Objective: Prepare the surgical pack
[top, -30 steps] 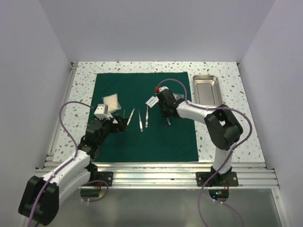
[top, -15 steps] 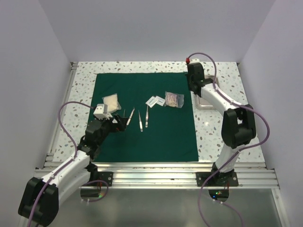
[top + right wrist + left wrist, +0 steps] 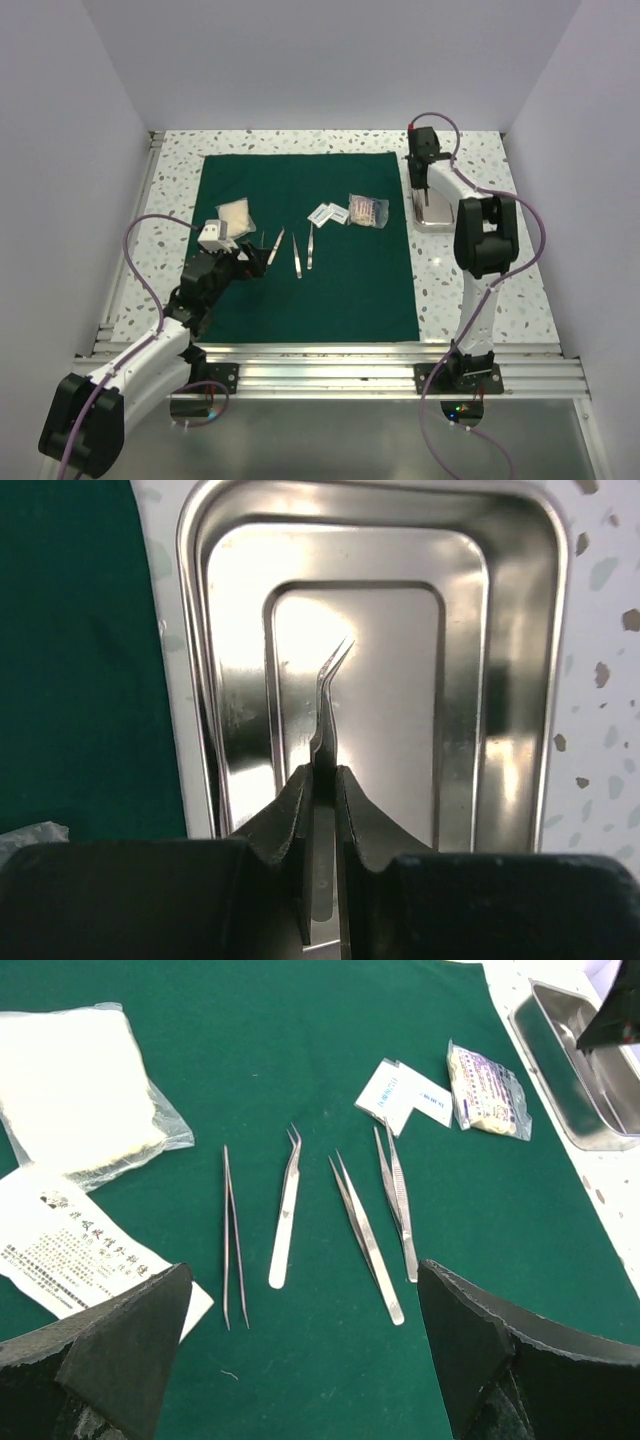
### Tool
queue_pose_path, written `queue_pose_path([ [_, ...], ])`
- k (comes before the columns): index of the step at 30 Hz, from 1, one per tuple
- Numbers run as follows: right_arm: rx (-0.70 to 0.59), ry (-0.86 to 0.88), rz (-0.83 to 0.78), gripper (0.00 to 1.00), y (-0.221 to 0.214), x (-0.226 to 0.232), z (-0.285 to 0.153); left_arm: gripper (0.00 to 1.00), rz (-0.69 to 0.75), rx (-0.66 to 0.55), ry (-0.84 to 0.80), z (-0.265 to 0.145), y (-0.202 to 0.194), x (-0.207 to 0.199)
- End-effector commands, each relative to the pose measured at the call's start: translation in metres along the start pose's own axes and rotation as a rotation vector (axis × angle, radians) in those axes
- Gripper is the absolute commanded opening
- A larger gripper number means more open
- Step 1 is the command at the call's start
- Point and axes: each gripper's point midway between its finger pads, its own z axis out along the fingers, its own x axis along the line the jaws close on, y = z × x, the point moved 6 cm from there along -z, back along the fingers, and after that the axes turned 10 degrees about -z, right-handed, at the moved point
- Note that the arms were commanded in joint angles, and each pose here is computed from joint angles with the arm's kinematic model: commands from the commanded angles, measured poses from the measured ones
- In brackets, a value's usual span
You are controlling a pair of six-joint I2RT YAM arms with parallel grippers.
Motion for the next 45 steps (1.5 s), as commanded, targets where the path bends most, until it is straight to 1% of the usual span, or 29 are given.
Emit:
queue_pose_path([
  [1, 0.021, 0.042, 0.000, 0.00, -0.002, 0.006, 0.005, 0.97, -0.003, -0.042, -0.031, 0.003, 0.013, -0.011],
  [4, 0.021, 0.080, 0.010, 0.00, -0.009, 0.012, 0.013, 0.97, -0.003, -0.041, -0.030, 0.003, 0.013, -0.011],
  [6, 0.018, 0.121, 0.050, 0.00, -0.011, 0.016, 0.016, 0.97, -0.003, -0.041, -0.030, 0.003, 0.013, -0.011],
  [9, 0.026, 0.167, 0.070, 0.07, -0.016, 0.019, 0.023, 0.97, -0.003, -0.039, -0.030, 0.003, 0.013, -0.011],
  [11, 0.038, 0.180, 0.081, 0.08, -0.021, 0.020, 0.027, 0.97, -0.003, -0.036, -0.027, 0.003, 0.012, -0.010],
  [14, 0.044, 0.204, 0.108, 0.13, -0.023, 0.021, 0.029, 0.97, -0.004, -0.041, -0.025, 0.003, 0.013, -0.010],
  [15, 0.041, 0.209, 0.114, 0.18, -0.023, 0.021, 0.028, 0.98, -0.002, -0.040, -0.023, 0.003, 0.013, -0.010],
  [16, 0.039, 0.206, 0.122, 0.25, -0.022, 0.019, 0.026, 0.98, -0.002, -0.041, -0.021, 0.003, 0.013, -0.009],
  [17, 0.031, 0.203, 0.124, 0.27, -0.022, 0.019, 0.026, 0.98, -0.002, -0.041, -0.021, 0.003, 0.013, -0.010],
  [18, 0.013, 0.193, 0.131, 0.30, -0.018, 0.014, 0.019, 0.98, -0.002, -0.041, -0.021, 0.003, 0.013, -0.010],
  [19, 0.008, 0.174, 0.139, 0.37, -0.017, 0.011, 0.017, 0.98, -0.002, -0.041, -0.021, 0.003, 0.013, -0.010],
  [20, -0.011, 0.169, 0.144, 0.39, -0.013, 0.008, 0.012, 0.98, -0.002, -0.041, -0.021, 0.002, 0.013, -0.010],
  [26, -0.080, 0.145, 0.193, 0.41, -0.002, -0.008, -0.024, 0.98, 0.000, -0.042, -0.018, 0.002, 0.013, -0.009],
  [28, -0.136, 0.164, 0.238, 0.41, 0.006, -0.014, -0.047, 0.98, 0.000, -0.044, -0.018, 0.002, 0.014, -0.010],
  [30, -0.153, 0.211, 0.300, 0.43, 0.006, -0.009, -0.063, 1.00, 0.000, -0.041, -0.014, 0.002, 0.013, -0.009],
  [31, -0.177, 0.233, 0.323, 0.44, 0.011, -0.007, -0.078, 1.00, 0.000, -0.043, -0.013, 0.002, 0.014, -0.009],
  [33, -0.162, 0.297, 0.366, 0.43, 0.008, 0.018, -0.093, 1.00, 0.000, -0.042, -0.012, 0.003, 0.014, -0.009],
  [35, -0.139, 0.310, 0.368, 0.43, 0.001, 0.038, -0.107, 1.00, -0.002, -0.041, -0.010, 0.003, 0.014, -0.009],
  [36, -0.144, 0.316, 0.352, 0.45, 0.002, 0.063, -0.120, 1.00, -0.002, -0.038, -0.010, 0.003, 0.013, -0.009],
  [38, -0.128, 0.306, 0.340, 0.48, -0.007, 0.089, -0.130, 1.00, -0.002, -0.039, -0.009, 0.003, 0.013, -0.009],
  [39, -0.134, 0.322, 0.342, 0.49, -0.009, 0.113, -0.142, 1.00, -0.002, -0.041, -0.006, 0.003, 0.014, -0.008],
  [41, -0.121, 0.341, 0.346, 0.51, -0.016, 0.139, -0.147, 1.00, -0.002, -0.039, -0.005, 0.003, 0.013, -0.008],
  [42, -0.124, 0.371, 0.353, 0.52, -0.018, 0.159, -0.157, 1.00, -0.002, -0.039, -0.006, 0.003, 0.013, -0.008],
  [43, -0.126, 0.381, 0.356, 0.55, -0.020, 0.170, -0.160, 1.00, -0.002, -0.037, -0.004, 0.003, 0.013, -0.008],
  [44, -0.132, 0.381, 0.354, 0.56, -0.020, 0.180, -0.162, 1.00, -0.004, -0.039, -0.003, 0.003, 0.013, -0.008],
  [45, -0.123, 0.385, 0.330, 0.57, -0.027, 0.200, -0.164, 1.00, -0.003, -0.037, 0.000, 0.003, 0.013, -0.007],
])
